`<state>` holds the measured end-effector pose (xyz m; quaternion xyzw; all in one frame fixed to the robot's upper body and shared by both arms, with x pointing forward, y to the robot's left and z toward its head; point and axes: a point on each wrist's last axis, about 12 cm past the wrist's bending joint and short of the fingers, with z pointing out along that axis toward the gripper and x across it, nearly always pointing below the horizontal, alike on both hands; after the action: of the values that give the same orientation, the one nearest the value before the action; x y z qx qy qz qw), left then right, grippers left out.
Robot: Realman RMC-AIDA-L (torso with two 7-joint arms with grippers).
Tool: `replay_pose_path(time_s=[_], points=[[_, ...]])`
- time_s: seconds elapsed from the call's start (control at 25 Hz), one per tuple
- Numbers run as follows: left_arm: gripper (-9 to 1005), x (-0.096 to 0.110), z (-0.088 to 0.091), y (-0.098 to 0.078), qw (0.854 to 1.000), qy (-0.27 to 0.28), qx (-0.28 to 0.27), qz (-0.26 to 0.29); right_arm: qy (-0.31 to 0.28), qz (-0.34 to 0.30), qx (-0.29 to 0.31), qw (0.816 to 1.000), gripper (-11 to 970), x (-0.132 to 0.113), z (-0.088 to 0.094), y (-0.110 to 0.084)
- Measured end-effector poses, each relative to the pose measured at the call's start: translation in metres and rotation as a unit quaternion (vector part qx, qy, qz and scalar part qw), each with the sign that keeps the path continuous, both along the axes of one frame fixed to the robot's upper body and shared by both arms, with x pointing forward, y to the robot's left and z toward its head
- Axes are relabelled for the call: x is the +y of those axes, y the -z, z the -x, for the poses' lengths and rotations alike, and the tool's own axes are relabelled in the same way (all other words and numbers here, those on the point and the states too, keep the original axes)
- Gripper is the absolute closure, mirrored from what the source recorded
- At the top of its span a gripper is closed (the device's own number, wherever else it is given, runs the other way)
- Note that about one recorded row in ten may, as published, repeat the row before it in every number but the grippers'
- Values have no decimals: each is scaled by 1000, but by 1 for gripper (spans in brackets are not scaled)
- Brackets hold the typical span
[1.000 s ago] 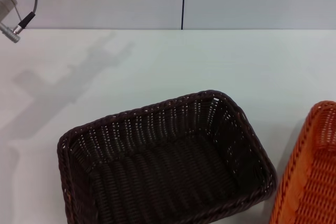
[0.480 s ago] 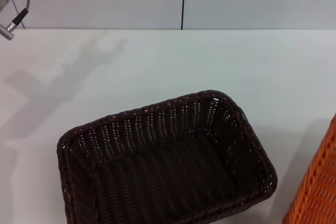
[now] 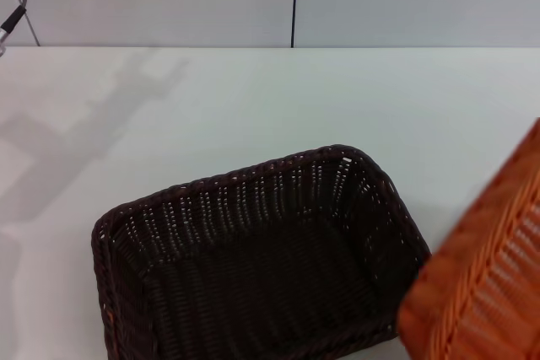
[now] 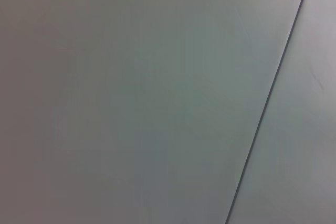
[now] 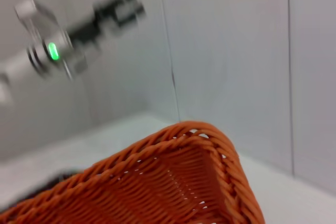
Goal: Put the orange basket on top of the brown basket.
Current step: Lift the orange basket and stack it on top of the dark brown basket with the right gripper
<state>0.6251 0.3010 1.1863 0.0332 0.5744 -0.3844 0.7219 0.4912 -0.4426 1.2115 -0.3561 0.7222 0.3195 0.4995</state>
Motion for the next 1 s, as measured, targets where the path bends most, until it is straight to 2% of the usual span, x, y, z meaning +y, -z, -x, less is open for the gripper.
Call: replay_pose_path(time_s=[0.16, 0.24, 0.36, 0.44, 0.6, 0.72, 1.0], points=[[196, 2, -1, -1, 1000, -4, 1, -3, -4, -63, -20, 998, 813, 10, 1, 5], [196, 3, -2, 0, 1000, -6, 4, -5, -12, -113, -43, 993, 813, 23, 1, 12], [196, 3, -2, 0, 1000, -8, 6, -6, -16, -131, -61, 989, 813, 34, 1, 19], [196, 3, -2, 1, 1000, -9, 7, -7, -18, -157, -78, 984, 813, 52, -1, 33], [196, 5, -3, 0, 1000, -8, 7, -14, -22, -193, -79, 978, 813, 69, -6, 48], [196, 7, -3, 0, 1000, -6, 11, -21, -27, -249, -87, 964, 813, 94, -7, 69], [196, 12, -4, 4, 999, -6, 22, -30, -4, -288, -108, 951, 813, 126, -4, 97]])
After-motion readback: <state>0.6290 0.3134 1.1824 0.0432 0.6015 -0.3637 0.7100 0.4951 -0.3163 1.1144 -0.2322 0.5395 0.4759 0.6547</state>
